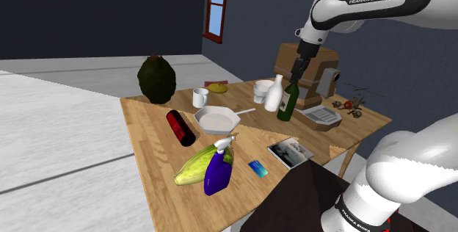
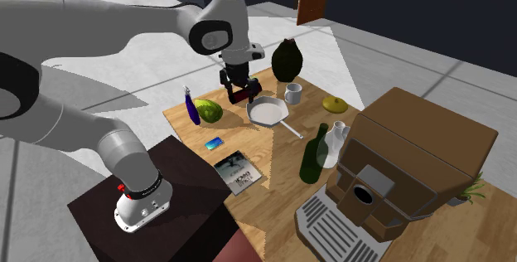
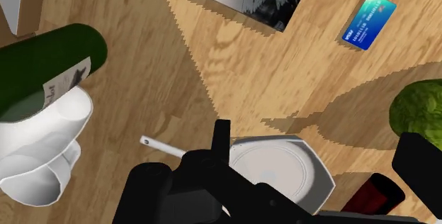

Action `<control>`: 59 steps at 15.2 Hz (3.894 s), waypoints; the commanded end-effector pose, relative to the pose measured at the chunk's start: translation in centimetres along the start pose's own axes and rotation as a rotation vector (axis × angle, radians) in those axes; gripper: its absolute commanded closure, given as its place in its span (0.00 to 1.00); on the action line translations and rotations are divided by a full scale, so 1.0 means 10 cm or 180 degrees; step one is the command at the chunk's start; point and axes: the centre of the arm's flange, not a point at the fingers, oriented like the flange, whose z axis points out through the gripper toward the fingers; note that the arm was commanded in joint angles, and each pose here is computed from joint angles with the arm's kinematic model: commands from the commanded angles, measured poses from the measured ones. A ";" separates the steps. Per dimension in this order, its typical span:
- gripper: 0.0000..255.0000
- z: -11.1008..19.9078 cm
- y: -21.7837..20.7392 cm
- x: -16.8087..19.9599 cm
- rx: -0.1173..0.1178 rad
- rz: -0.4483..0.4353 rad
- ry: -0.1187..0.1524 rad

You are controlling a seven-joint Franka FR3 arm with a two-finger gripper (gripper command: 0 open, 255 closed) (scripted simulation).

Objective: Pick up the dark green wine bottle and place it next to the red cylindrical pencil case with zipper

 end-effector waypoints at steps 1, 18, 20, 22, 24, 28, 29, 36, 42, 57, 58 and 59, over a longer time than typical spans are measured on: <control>0.00 0.03 0.25 0.03 -0.0018 -0.0022 -0.0010; 0.00 0.28 2.39 0.43 -0.0140 -0.0167 -0.0072; 0.00 0.30 2.64 0.48 -0.0154 -0.0184 -0.0079; 0.00 0.33 2.89 0.54 -0.0169 -0.0202 -0.0086; 0.00 0.39 2.99 0.56 -0.0174 -0.0208 -0.0089; 0.00 0.60 3.01 0.55 -0.0174 -0.0208 -0.0089; 0.00 0.65 3.01 0.55 -0.0174 -0.0208 -0.0089; 0.00 0.74 3.01 0.55 -0.0174 -0.0208 -0.0089; 1.00 0.74 3.01 0.55 -0.0174 -0.0208 -0.0089; 1.00 0.26 3.01 0.58 -0.0174 -0.0208 -0.0089; 1.00 0.21 3.00 0.58 -0.0174 -0.0208 -0.0089; 1.00 0.16 3.00 0.58 -0.0174 -0.0208 -0.0089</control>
